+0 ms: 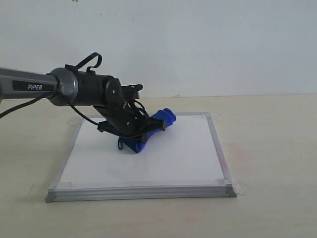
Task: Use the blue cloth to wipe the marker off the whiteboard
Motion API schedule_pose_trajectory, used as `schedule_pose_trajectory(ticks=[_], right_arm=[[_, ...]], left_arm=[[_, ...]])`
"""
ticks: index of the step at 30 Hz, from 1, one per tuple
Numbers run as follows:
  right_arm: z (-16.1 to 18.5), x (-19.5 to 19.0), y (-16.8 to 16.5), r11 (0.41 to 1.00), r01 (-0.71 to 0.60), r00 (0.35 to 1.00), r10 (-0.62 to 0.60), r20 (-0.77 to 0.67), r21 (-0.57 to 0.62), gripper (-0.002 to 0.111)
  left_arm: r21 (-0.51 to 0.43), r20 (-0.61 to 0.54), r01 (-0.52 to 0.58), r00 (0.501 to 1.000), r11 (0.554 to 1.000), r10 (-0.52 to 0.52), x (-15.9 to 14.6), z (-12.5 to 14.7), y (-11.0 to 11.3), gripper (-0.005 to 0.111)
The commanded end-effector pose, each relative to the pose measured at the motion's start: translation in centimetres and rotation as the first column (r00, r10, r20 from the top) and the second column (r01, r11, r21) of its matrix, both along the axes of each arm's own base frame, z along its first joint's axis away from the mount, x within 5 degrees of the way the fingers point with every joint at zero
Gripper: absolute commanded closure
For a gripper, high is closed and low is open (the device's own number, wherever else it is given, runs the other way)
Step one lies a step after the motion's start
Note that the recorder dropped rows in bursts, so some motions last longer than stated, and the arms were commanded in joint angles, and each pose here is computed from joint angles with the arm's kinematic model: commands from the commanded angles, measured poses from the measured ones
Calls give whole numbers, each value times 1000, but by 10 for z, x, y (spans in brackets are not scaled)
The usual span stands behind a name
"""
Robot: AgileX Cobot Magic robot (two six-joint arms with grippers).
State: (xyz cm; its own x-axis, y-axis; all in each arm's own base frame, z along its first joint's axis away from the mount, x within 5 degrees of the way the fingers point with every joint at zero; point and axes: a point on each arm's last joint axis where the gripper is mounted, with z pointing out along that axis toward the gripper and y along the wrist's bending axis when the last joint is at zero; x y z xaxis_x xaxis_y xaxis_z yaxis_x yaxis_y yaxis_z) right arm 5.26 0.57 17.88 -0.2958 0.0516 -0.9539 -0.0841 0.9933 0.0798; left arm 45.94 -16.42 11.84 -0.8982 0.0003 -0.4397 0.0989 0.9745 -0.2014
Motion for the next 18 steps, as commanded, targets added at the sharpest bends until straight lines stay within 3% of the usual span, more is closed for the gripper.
schedule_pose_trajectory(ticks=[1,5,9,16,18], right_arm=[[1,0,0,1000,3,1000,-3,13,0,108],[1,0,0,1000,3,1000,-3,13,0,108],[1,0,0,1000,3,1000,-3,13,0,108],[1,0,0,1000,3,1000,-3,15,0,108],[1,0,0,1000,3,1000,-3,15,0,108]], left_arm=[[-49,-77,121,989,991,-124,-17,-6,-28,103],[-78,-63,204,976,976,-209,-29,-5,-57,103],[-31,18,233,972,972,-232,-25,-3,-61,103],[-120,19,-46,999,992,49,-3,-1,-23,103],[-130,-3,-74,997,989,74,-3,-1,-22,103]])
